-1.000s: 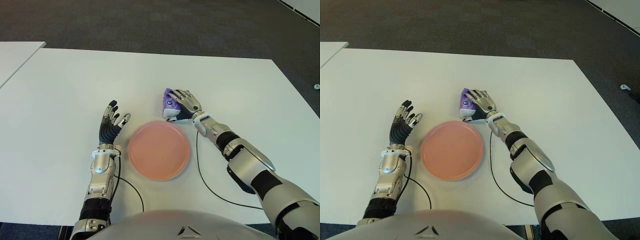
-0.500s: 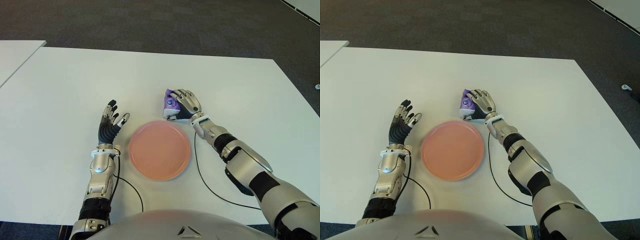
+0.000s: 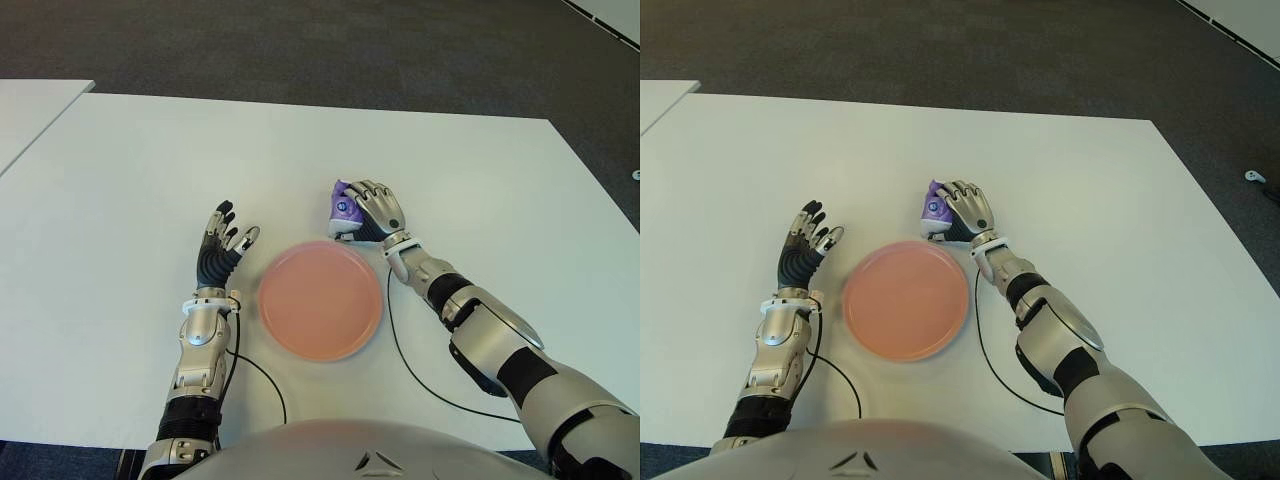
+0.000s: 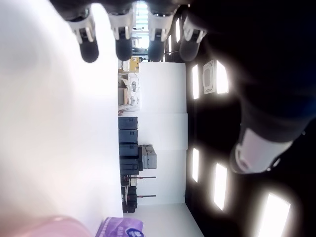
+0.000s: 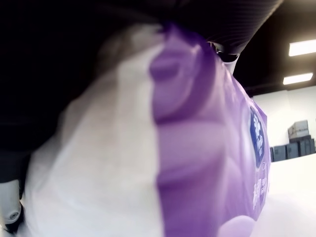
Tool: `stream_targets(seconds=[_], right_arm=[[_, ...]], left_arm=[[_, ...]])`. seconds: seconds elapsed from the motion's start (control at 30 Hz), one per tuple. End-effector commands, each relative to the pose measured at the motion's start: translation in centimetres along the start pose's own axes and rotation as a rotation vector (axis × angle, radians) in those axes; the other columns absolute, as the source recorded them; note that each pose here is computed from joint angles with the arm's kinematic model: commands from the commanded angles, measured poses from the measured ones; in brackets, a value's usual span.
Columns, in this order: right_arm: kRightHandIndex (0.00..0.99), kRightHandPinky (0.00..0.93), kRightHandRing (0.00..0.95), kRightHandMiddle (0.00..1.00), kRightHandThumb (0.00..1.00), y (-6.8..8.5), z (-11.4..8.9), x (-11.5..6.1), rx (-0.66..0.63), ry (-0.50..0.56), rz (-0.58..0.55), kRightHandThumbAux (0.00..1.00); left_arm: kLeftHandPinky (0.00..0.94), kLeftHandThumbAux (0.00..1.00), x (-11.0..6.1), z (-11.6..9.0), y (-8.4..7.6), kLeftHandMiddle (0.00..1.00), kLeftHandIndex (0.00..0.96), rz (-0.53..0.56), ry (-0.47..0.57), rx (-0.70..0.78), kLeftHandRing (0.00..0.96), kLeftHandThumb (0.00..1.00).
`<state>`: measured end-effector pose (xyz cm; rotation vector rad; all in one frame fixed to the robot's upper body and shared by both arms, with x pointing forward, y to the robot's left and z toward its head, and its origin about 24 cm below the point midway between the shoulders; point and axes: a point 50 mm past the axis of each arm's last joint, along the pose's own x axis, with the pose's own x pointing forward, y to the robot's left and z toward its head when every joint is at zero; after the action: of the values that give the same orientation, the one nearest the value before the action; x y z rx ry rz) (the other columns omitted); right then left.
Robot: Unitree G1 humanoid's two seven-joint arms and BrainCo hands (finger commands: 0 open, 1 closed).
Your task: Put the tissue paper into the plate.
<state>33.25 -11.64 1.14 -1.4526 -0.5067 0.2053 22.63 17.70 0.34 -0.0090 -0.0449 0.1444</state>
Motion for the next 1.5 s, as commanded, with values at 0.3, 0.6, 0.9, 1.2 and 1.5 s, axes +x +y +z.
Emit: stream_targets(seconds=[0.3,0.6,0.9,1.2,1.5], right_arm=[[0.843,0.845,0.502,0.456,1.0,3.6,-0.4,-4.6,-0.016,0.031,0.176,0.635],[0.845,0.844,0.501,0.457,1.0,3.4,-0.5,-4.5,0.001,0.029,0.169,0.635],[0.84,0.816,0.502,0.457,1.0,2.9,-0.6,-3.9,0.026,0.019,0.168,0.635],[0.817,0.772,0.501,0.46,1.0,2.0,-0.8,-2.9,0.056,0.012,0.13,0.634],[0.797,0.754,0.498,0.464,1.0,-0.9,-1.4,-0.1,0.112,0.007,0.018,0.633]], left_arm=[[0.0,0.619,-0.2,-0.2,0.2,0.051,0.062,-0.005,0.028,0.003,0.005,0.0],[0.0,0.609,-0.1,-0.2,0.2,0.047,0.055,-0.01,0.033,0.002,0.0,0.0],[0.0,0.623,-0.1,-0.2,0.1,0.046,0.055,-0.01,0.033,-0.004,0.0,0.0],[0.0,0.627,-0.1,-0.2,0.1,0.047,0.058,-0.015,0.03,0.001,0.001,0.0],[0.0,0.628,-0.1,-0.3,0.1,0.054,0.064,-0.013,0.035,0.001,0.008,0.0]])
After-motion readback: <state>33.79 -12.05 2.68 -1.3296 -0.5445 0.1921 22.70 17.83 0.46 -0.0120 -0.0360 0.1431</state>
